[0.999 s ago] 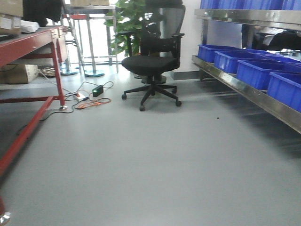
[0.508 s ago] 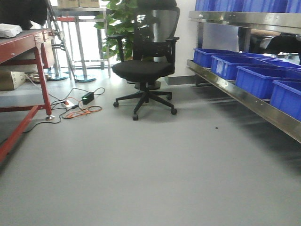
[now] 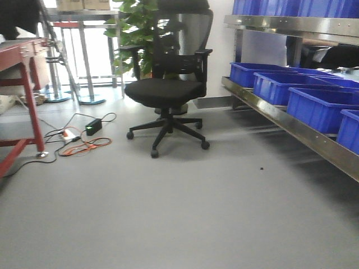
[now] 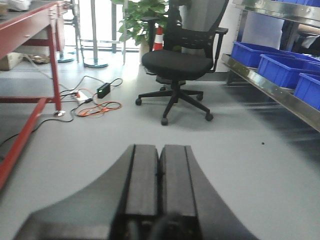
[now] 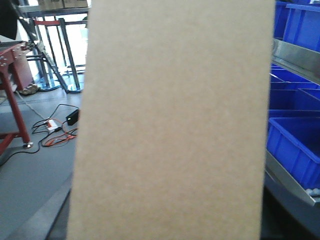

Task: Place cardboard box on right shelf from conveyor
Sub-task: 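Turn the base to face the shelf with blue bins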

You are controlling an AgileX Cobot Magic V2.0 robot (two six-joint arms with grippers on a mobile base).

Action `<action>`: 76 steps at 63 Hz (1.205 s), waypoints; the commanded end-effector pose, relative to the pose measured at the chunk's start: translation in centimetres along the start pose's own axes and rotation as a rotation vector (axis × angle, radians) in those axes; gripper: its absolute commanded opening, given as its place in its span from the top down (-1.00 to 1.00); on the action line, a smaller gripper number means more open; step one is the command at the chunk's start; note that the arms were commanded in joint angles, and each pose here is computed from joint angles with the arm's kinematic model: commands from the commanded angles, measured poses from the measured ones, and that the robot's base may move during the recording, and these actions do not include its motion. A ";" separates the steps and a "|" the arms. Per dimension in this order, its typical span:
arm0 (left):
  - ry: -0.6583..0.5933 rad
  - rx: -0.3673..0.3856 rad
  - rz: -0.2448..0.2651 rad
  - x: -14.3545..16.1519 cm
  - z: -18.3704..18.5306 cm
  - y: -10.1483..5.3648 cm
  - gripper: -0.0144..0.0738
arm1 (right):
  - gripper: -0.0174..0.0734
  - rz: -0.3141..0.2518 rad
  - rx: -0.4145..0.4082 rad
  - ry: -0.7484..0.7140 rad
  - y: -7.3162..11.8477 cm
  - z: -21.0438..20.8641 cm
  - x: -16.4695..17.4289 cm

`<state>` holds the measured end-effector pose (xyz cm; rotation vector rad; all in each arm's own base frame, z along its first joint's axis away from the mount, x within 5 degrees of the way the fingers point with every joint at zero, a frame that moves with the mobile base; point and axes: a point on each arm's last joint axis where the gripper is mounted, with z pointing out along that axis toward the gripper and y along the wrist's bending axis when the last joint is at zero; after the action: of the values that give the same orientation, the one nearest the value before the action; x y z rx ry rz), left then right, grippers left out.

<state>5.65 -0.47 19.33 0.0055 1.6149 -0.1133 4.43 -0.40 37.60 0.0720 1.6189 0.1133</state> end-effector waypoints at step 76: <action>-0.100 0.007 -0.010 -0.9 -0.2 0.0 0.94 | 0.22 -0.020 -0.021 -0.121 0.3 -0.3 -1.7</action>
<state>5.65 -0.47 19.33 0.0055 1.6149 -0.1133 4.43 -0.40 37.60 0.0720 1.6189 0.1133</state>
